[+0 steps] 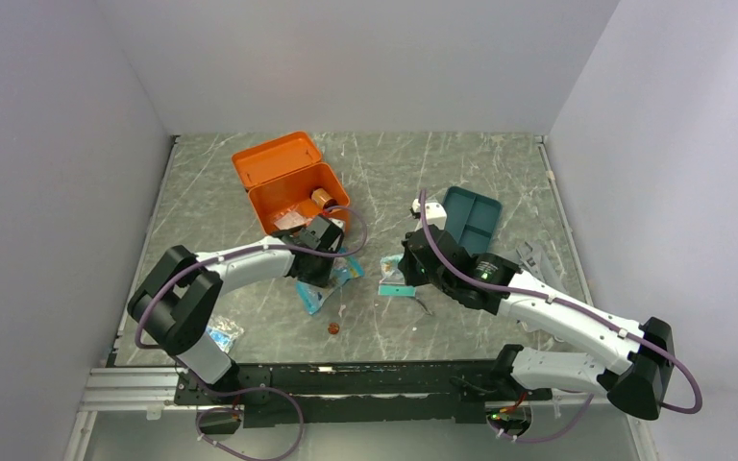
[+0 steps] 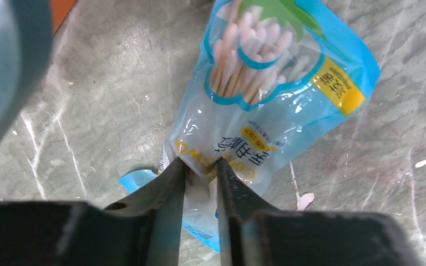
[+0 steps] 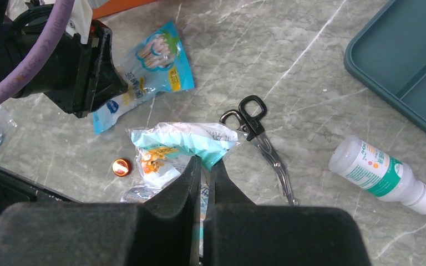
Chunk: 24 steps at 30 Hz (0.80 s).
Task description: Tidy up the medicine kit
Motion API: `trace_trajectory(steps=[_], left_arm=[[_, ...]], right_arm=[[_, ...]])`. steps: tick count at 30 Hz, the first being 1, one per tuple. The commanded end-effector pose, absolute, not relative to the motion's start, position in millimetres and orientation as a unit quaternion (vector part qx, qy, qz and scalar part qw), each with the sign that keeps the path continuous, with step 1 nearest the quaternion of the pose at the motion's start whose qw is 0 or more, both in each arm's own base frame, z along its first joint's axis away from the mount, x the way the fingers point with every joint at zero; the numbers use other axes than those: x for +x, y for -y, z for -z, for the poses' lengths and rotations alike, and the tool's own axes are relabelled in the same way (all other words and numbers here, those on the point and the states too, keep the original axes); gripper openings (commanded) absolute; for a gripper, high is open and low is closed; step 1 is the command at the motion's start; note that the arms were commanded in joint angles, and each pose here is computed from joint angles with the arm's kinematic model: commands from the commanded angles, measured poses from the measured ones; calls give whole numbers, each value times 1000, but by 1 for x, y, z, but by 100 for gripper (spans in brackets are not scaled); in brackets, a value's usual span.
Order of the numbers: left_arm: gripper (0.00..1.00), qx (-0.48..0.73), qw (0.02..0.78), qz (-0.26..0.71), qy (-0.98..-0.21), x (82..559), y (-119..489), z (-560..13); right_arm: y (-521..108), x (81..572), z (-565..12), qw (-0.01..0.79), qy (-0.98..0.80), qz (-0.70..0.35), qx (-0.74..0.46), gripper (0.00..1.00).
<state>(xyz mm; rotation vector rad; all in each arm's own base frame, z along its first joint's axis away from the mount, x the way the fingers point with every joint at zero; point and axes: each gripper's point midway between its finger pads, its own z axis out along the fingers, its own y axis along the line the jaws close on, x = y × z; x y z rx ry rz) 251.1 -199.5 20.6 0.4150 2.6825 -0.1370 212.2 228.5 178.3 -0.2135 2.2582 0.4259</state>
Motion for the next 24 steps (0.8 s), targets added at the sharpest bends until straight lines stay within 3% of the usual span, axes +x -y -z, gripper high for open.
trace_trajectory(steps=[1, 3, 11, 24], left_arm=[[21, 155, 187, 38, -969, 237, 193, -3], [0, 154, 188, 37, -969, 235, 192, -4], [0, 164, 201, 46, -965, 220, 195, -22], [0, 152, 304, 119, -933, 215, 200, -140]], right_arm=[[-226, 214, -185, 412, -892, -172, -71, 0], [-227, 214, -185, 412, -892, -172, -71, 0], [-227, 220, -194, 423, -888, -165, -71, 0], [-217, 243, -230, 477, -865, -141, -64, 0]])
